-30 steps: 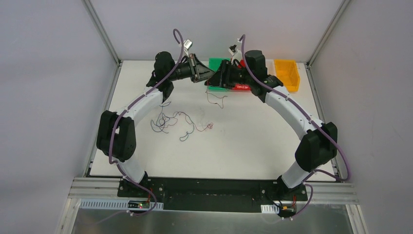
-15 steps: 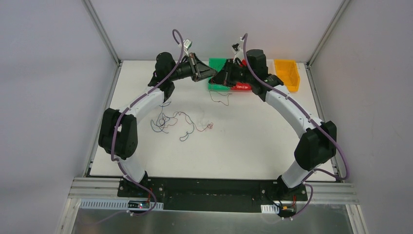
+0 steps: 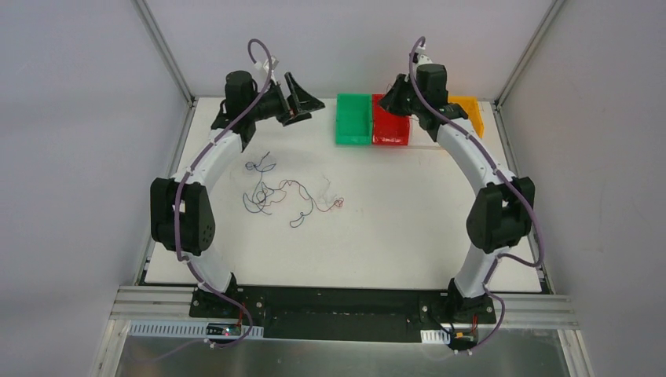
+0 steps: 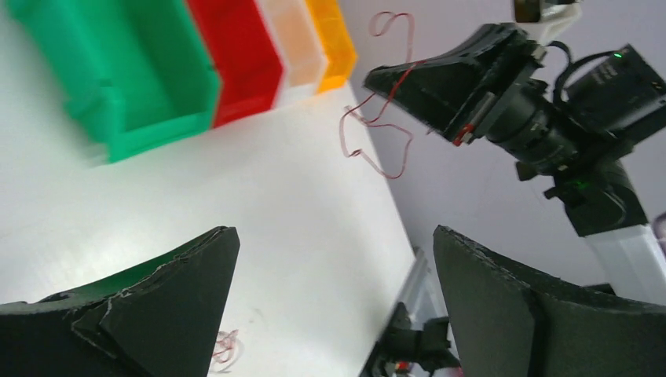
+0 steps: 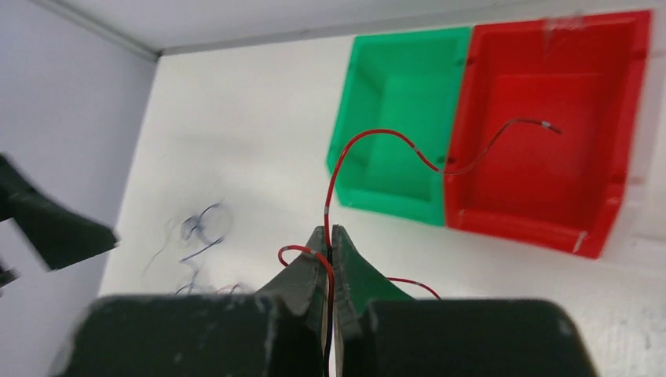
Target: Untangle the cables
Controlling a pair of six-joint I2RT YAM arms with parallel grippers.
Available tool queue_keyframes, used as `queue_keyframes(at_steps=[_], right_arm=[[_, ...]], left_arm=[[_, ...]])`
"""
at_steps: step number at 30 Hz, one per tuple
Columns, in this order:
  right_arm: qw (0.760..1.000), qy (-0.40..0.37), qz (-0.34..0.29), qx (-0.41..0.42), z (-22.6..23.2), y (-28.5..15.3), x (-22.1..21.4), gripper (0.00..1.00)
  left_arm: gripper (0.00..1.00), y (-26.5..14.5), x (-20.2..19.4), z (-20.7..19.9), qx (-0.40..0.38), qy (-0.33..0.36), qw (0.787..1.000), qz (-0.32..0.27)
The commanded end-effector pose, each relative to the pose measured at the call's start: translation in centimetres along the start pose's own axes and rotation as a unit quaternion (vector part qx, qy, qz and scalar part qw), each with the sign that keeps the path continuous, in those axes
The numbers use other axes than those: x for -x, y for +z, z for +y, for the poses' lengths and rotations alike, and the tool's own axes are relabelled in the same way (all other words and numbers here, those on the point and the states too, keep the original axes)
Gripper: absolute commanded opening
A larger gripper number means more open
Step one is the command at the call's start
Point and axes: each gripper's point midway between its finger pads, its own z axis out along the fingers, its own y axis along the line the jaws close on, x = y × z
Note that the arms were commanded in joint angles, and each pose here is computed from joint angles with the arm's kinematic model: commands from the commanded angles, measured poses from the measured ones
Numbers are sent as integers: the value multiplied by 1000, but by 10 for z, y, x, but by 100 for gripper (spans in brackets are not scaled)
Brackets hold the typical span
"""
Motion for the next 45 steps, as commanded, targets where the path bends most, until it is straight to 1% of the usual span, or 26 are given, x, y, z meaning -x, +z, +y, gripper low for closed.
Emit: queue_keyframes(at_steps=[1,3,6,13,14,16,19,22,25,28,30,32,34,37,40,43,45], right_arm=[[991,-66,-64,-102,-45,32,37,0],[985,-79,-79,-134,-63,50,45,0],[978,-101,-90,-158,-84,79,48,0],[970,-117,-122,-175,-113,129,51,0],[969,-117,-123,-180,-117,135,50,2],[967,-120,-118,-190,-123,141,50,18],[973,-113,-99,-177,-123,137,46,30],[980,-108,-85,-143,-109,124,45,45],[984,-112,-66,-121,-98,111,38,54],[986,-112,-46,-111,-90,91,35,59],[988,-107,-24,-109,-90,76,30,64],[990,-103,8,-98,-87,60,22,68],[992,-90,55,-70,-79,42,7,72],[987,-54,150,5,-53,8,-36,74],[969,-15,232,84,-17,-21,-86,72],[942,-18,311,125,7,-45,-140,69],[927,-34,345,142,16,-54,-171,68]], left_arm=[[99,-29,22,6,46,62,997,-27],[99,-31,23,11,56,61,996,-29],[99,-33,23,14,65,65,995,-33],[99,-38,22,21,86,76,993,-29],[99,-39,22,21,90,78,993,-28],[99,-41,21,23,94,82,992,-22],[99,-44,18,26,103,77,992,-15],[99,-45,15,28,104,75,992,-12],[99,-44,14,29,103,69,992,-9],[99,-45,12,29,100,68,993,-5],[99,-48,7,30,100,70,992,6],[99,-54,-6,36,105,75,991,33],[99,-62,-31,47,114,78,987,84],[99,-80,-71,71,144,75,975,150],[98,-93,-107,85,150,48,969,189],[89,-100,-132,93,148,17,966,210],[81,-101,-139,96,145,6,965,218]])
